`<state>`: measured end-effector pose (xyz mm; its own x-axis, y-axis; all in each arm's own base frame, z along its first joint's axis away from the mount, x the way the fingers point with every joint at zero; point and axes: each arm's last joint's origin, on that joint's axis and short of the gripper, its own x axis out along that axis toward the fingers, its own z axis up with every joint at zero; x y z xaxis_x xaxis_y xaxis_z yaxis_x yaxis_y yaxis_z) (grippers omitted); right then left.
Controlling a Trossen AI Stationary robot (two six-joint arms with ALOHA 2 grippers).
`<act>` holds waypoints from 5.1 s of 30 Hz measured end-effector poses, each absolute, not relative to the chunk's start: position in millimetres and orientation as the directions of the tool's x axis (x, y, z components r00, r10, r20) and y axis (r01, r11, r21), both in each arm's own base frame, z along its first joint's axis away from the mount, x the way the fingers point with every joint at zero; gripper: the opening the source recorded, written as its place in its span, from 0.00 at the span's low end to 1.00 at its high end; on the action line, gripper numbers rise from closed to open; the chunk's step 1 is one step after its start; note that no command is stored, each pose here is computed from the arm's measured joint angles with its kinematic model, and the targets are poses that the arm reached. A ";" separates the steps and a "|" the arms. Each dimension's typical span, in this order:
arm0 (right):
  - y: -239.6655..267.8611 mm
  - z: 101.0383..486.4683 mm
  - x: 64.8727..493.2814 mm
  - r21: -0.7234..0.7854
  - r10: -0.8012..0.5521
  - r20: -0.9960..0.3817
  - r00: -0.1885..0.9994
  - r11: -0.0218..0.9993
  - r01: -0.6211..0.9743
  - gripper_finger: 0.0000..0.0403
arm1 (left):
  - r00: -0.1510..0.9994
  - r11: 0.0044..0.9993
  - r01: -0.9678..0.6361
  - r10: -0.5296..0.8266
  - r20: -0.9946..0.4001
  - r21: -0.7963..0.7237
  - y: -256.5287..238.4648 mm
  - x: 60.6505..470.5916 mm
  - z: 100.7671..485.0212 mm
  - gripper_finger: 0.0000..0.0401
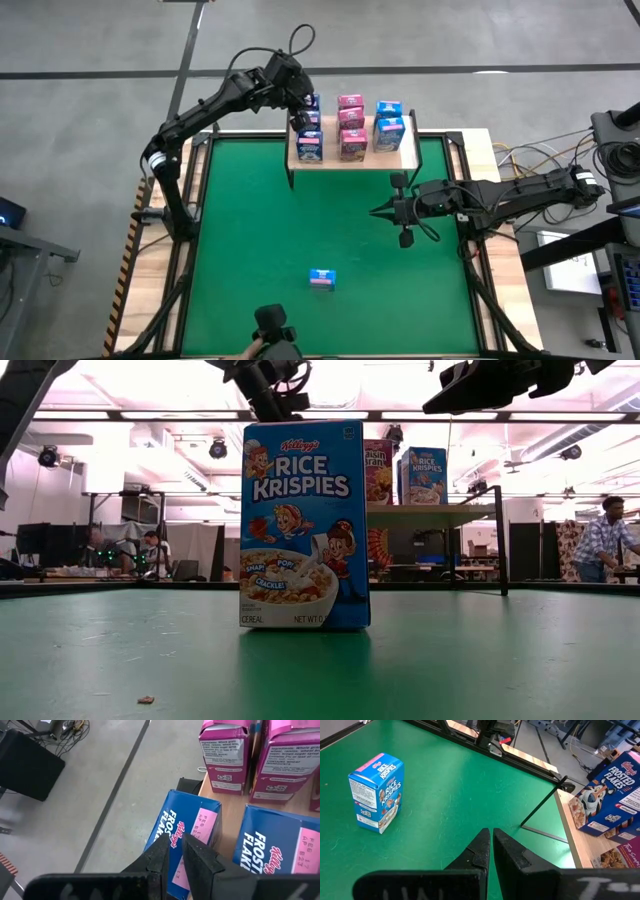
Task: Stack cereal on shelf
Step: Put the blue cereal box on the shelf, then put the light blue cereal box on the shelf aligned with the other light blue cereal boxes
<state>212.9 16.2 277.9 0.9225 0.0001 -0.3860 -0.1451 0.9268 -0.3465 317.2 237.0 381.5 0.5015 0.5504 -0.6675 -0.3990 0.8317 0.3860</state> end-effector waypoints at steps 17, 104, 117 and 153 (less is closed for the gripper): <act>16.3 278.6 213.2 -0.281 0.001 -0.378 0.926 0.953 -0.116 0.03 | 0.635 0.900 -0.340 0.433 -0.640 0.273 194.2 323.8 402.4 0.09; 140.1 283.8 368.8 0.151 0.153 -0.791 0.593 0.987 -0.054 0.18 | 0.994 0.946 0.032 -0.064 0.090 0.321 -21.3 208.8 331.2 0.09; 147.0 255.4 387.5 0.124 0.138 -0.799 0.585 0.990 -0.064 0.76 | 0.993 0.952 0.032 -0.064 0.096 0.303 -21.4 209.3 331.6 0.09; 130.0 238.3 402.7 0.149 0.158 -0.807 0.569 0.987 -0.063 0.39 | 0.994 0.947 0.035 -0.066 0.086 0.321 -21.4 209.5 330.5 0.09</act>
<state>402.7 130.0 238.3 0.5693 0.1577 -0.8069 -0.0629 0.9869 0.1485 209.5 -21.4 330.5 0.9942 -0.0656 0.0858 0.0347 0.9465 0.3208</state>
